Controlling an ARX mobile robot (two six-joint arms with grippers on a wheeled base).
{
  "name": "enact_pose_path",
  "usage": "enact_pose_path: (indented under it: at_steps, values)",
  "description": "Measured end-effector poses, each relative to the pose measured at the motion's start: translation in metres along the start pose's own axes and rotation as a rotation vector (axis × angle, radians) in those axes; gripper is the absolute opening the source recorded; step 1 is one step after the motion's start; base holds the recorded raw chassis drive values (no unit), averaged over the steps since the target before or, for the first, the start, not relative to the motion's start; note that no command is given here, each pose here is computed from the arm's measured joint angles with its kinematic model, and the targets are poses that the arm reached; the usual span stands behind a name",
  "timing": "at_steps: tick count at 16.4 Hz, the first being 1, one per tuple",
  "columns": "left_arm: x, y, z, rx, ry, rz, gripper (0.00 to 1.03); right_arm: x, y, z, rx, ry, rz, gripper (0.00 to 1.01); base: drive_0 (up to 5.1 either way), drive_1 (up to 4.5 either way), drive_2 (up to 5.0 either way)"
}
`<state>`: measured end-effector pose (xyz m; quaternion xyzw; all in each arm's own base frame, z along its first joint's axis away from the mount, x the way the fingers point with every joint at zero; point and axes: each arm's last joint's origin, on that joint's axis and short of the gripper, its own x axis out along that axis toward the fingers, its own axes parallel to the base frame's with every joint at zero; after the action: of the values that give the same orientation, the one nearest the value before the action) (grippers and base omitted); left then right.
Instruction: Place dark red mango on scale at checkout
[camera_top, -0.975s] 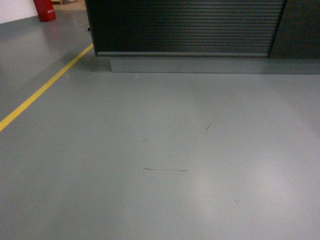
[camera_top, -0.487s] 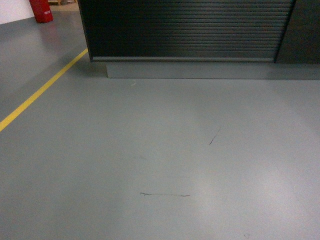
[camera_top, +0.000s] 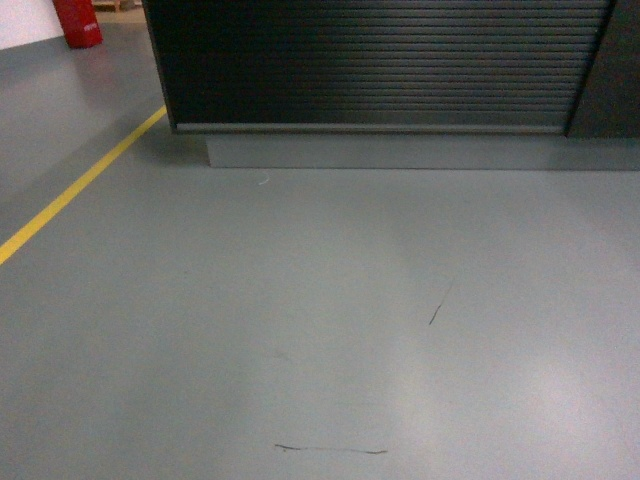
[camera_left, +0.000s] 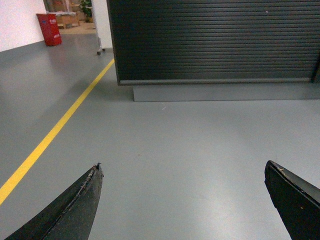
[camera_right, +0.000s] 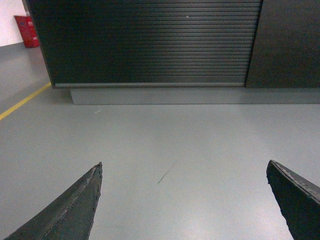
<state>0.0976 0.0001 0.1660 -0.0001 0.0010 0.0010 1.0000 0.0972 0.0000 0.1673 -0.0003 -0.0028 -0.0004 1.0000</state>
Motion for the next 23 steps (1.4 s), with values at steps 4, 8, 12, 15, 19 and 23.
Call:
enact_pose_path:
  at_steps: [4, 8, 12, 15, 19, 23]
  values:
    - [0.0000, 0.0000, 0.0000, 0.000, 0.000, -0.001, 0.98, 0.0000, 0.0000, -0.0005, 0.000, 0.005, 0.000, 0.98, 0.0, 3.84, -3.8]
    - [0.0000, 0.0000, -0.0002, 0.000, 0.002, -0.001, 0.98, 0.0000, 0.0000, -0.0004, 0.000, 0.004, 0.001, 0.98, 0.1, 3.23, -3.1]
    - [0.0000, 0.0000, 0.0000, 0.000, 0.000, -0.001, 0.98, 0.0000, 0.0000, -0.0002, 0.000, 0.002, 0.000, 0.98, 0.1, 3.03, -2.9]
    - [0.0000, 0.0000, 0.0000, 0.000, 0.000, -0.001, 0.98, 0.0000, 0.0000, -0.0001, 0.000, 0.001, 0.000, 0.98, 0.1, 3.03, -2.9]
    - [0.0000, 0.0000, 0.0000, 0.000, 0.000, -0.001, 0.98, 0.0000, 0.0000, -0.0001, 0.000, 0.001, 0.000, 0.98, 0.1, 3.03, -2.9]
    - [0.0000, 0.0000, 0.0000, 0.000, 0.000, 0.000, 0.98, 0.0000, 0.0000, -0.0001, 0.000, 0.001, 0.000, 0.98, 0.1, 3.03, -2.9]
